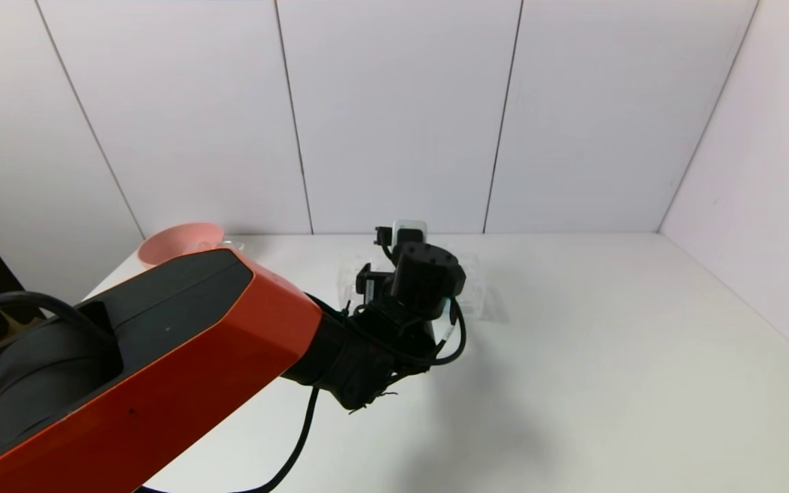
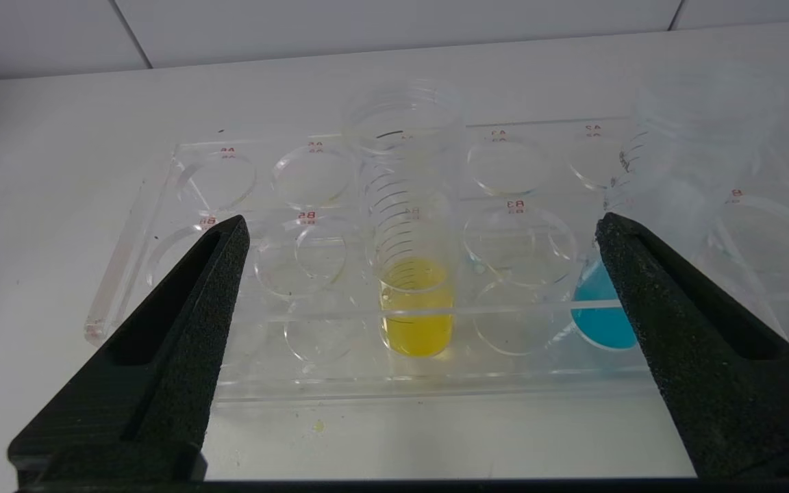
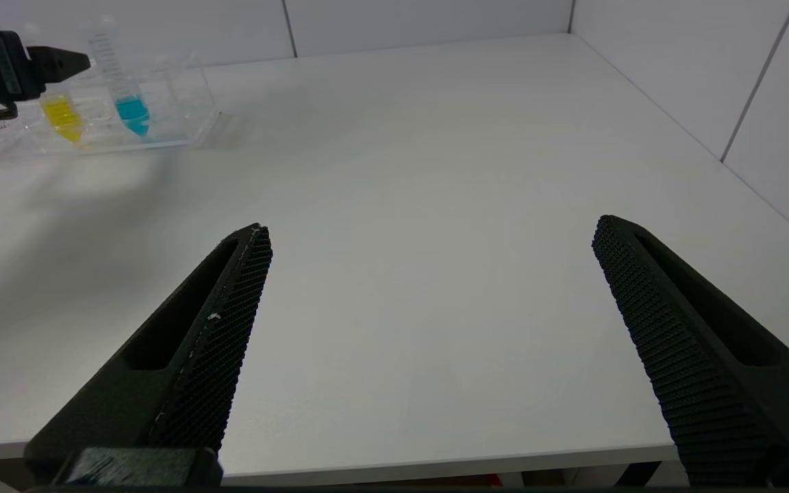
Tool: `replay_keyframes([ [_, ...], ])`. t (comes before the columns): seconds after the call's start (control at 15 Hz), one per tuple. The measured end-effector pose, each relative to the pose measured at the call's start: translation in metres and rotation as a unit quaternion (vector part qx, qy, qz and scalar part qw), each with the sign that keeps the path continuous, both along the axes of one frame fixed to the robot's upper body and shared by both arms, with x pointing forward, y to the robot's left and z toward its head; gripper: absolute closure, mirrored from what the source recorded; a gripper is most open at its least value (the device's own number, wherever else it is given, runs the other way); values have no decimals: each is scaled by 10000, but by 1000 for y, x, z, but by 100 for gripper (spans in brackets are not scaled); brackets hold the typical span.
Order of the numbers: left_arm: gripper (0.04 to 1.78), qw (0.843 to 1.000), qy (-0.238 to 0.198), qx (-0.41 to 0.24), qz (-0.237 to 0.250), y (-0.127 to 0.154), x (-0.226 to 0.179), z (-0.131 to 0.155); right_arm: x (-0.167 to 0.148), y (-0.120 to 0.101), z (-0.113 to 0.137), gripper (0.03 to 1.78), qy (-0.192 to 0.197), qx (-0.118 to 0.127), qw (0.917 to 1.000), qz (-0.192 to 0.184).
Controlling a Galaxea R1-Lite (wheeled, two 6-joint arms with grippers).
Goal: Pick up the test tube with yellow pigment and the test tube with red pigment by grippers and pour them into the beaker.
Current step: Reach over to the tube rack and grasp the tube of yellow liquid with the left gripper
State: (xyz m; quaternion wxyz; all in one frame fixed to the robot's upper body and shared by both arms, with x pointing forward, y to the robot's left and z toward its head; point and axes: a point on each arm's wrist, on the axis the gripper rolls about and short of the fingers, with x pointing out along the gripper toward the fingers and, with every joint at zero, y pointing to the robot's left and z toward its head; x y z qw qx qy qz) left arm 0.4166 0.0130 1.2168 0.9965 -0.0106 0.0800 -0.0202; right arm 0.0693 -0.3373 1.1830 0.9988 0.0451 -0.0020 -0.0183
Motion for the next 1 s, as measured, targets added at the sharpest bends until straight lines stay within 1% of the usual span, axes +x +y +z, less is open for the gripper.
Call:
replay_keyframes([
  [0.33,6,9998,-136,-74,86,-1,13,4,0,0,0,10,0,0,10000,0],
  [0.6,6,9996,-199,-8,188,-1,29,0,0,0,0,10,2,0,10000,0],
  [0.8,6,9996,-197,4,216,-1,33,-3,0,0,0,10,2,0,10000,0],
  [0.93,15,9996,-189,8,222,-1,34,-4,0,0,0,10,0,0,10000,0],
  [1.0,23,9996,-190,3,223,-1,34,-4,0,0,0,10,2,0,10000,0],
])
